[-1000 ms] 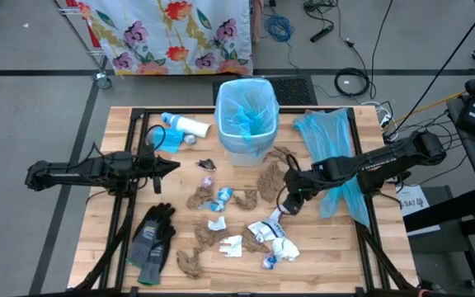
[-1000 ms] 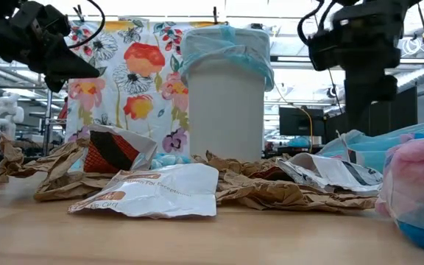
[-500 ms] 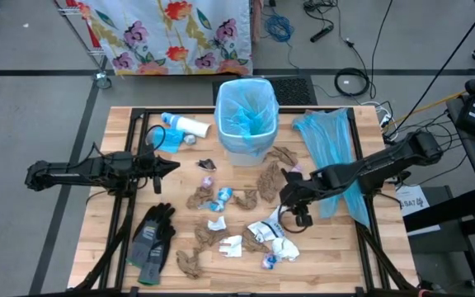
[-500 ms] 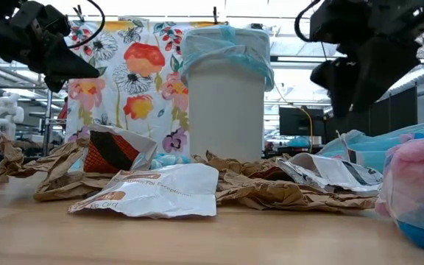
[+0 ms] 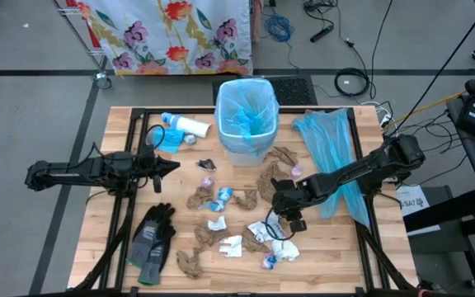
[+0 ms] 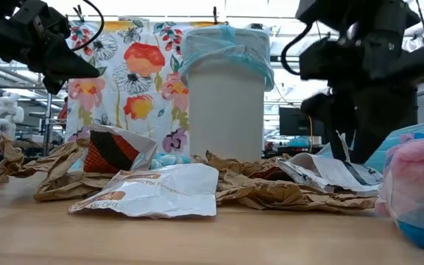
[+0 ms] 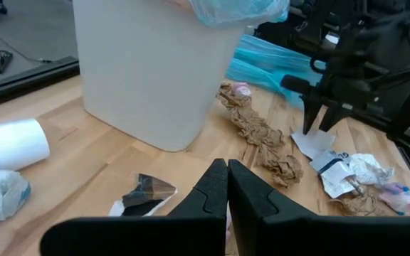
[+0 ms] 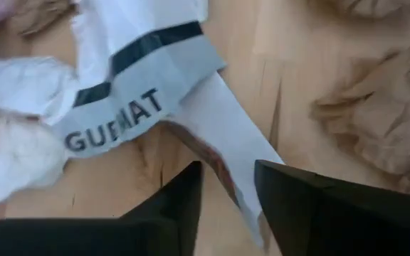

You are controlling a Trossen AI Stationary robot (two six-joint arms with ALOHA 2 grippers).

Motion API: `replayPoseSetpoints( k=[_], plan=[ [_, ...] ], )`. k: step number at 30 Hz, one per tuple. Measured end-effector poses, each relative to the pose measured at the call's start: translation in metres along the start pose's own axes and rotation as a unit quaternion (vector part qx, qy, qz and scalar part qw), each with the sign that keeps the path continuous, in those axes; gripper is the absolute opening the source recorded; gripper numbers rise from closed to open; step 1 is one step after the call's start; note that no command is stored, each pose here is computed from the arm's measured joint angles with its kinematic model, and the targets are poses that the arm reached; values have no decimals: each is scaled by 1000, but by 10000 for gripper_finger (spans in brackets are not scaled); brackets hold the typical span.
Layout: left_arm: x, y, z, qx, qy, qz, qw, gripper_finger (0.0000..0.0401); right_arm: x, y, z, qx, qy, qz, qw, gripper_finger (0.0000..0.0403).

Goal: Place trash/remove bag and relplace
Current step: Put the white paper into the trash bin

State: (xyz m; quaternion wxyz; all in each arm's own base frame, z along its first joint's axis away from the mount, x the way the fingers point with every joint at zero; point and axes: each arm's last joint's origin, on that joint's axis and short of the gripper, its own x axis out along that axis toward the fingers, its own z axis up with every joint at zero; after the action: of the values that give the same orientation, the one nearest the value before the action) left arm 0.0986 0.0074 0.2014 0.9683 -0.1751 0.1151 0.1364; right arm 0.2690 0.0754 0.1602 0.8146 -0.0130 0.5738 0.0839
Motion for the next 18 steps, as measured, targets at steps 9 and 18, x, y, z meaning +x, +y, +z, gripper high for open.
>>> replayPoseSetpoints(
  k=[9, 18],
  plan=[
    [0, 0, 0, 3, 0, 0, 1000, 6, -12, -3, -3, 171, 9, -6, 985, 2],
    [0, 1, 0, 26, -4, 10, 1000, 6, -113, -2, 17, 263, -19, -84, 961, 0]
  ],
)
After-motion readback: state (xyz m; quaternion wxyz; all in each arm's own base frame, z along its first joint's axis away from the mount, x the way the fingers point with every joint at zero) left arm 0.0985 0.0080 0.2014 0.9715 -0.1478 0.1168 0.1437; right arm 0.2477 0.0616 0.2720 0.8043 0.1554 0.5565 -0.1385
